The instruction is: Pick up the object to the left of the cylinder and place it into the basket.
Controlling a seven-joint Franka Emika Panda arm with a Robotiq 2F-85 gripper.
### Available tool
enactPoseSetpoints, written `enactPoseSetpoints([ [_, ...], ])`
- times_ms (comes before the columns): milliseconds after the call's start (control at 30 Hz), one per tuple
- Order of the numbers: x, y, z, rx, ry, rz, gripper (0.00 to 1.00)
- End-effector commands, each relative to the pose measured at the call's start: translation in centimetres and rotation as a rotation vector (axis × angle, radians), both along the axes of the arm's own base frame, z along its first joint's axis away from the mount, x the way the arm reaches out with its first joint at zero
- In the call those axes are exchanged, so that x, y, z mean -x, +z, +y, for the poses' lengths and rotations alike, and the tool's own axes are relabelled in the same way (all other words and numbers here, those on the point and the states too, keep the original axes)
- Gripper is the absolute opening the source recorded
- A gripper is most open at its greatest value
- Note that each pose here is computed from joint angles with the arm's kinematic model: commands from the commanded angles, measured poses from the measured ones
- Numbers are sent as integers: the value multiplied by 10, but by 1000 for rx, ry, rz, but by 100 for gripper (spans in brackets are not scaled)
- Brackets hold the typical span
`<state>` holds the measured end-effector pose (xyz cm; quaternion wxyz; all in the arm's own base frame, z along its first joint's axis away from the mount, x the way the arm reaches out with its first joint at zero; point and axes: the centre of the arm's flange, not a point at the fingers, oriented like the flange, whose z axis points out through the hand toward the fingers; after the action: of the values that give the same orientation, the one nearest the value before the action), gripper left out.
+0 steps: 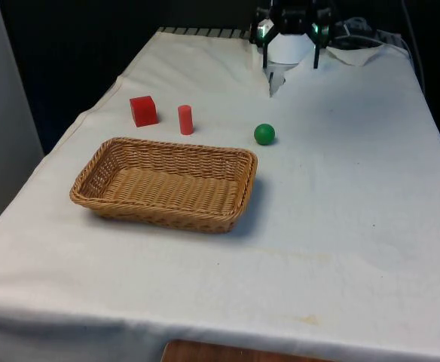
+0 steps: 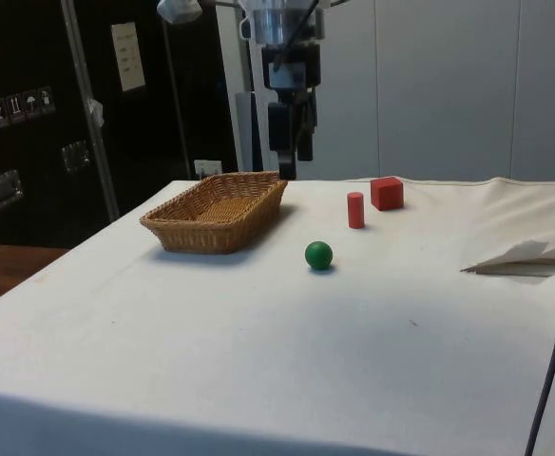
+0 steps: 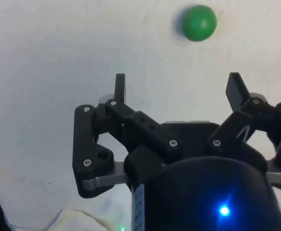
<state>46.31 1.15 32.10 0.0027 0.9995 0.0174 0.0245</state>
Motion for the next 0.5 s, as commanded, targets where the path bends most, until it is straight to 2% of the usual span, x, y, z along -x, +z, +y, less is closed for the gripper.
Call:
enactPoseSetpoints([
  [0, 0, -6, -2, 3, 2, -9, 100],
  [67, 0, -5, -2, 4, 1, -1, 100],
  [100, 1, -12, -4, 7, 4, -10, 100],
  [367, 4, -39, -11, 29, 7, -17, 100],
  [433, 4, -41, -10, 34, 5, -8, 100],
  [467, 5, -47, -14, 35, 7, -21, 100],
])
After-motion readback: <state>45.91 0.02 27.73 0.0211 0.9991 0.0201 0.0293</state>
